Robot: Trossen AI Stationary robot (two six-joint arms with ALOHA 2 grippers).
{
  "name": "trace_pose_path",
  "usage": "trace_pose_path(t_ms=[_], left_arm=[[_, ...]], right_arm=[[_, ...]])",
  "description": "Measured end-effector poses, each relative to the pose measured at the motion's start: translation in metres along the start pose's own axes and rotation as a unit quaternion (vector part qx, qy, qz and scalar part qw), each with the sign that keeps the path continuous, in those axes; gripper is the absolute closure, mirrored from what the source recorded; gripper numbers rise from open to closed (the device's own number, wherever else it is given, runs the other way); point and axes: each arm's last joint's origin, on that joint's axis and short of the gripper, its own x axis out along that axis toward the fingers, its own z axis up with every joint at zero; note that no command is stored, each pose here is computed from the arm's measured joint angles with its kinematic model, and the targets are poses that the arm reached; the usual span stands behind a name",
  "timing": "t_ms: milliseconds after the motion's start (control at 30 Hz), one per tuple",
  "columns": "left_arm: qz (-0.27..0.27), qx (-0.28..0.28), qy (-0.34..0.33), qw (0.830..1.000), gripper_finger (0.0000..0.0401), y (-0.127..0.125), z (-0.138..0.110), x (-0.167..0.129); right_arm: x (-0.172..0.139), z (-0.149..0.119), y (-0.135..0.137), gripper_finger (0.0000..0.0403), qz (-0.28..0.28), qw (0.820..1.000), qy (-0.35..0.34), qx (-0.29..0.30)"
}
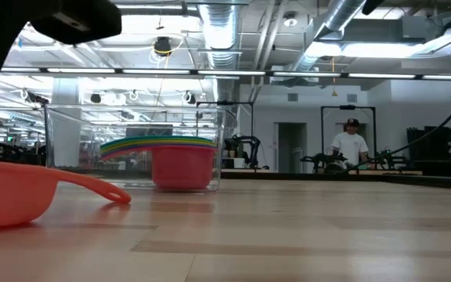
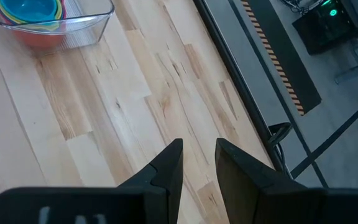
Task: Nest measuring cups in basket
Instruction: Stack the orange measuring cup on top the light blue measuring cup in the transparent bin
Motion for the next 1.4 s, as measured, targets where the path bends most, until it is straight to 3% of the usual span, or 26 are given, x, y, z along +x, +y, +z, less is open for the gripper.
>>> trace_pose_path(t_ms=[267, 433, 633, 900, 1000, 1200, 1400], left_arm=[[-0.015, 0.077, -0.001, 0.997, 0.0393, -0.001, 0.001, 0.0], [-0.017, 0.158, -0.011, 0.987, 0.0386, -0.003, 0.002, 0.0], [-0.003, 0.174, -0.007, 0.985, 0.036, -0.006, -0.001, 0.0], [0.005, 0.178, 0.019, 0.984, 0.0288, -0.012, -0.011, -0.001], [0.012, 0.211, 0.018, 0.977, 0.027, -0.014, -0.012, -0.002], [-0.007, 0.264, 0.004, 0.964, 0.0261, -0.02, -0.015, 0.016], [0.053, 0.292, -0.002, 0.955, 0.0261, -0.017, -0.016, 0.019]], right_arm=[[0.0, 0.0, 0.0, 0.0285, 0.0, 1.0, 0.0, 0.0], [0.0, 0.0, 0.0, 0.0285, 0.0, 1.0, 0.0, 0.001], [0.0, 0.0, 0.0, 0.0285, 0.001, 1.0, -0.001, 0.006], [0.0, 0.001, 0.001, 0.0285, 0.004, 1.0, -0.004, 0.016], [0.0, 0.002, 0.002, 0.0285, 0.007, 1.0, -0.007, 0.021], [0.0, 0.003, 0.002, 0.0285, 0.01, 1.0, -0.01, 0.026], [0.0, 0.003, 0.002, 0.0285, 0.011, 0.999, -0.009, 0.029]])
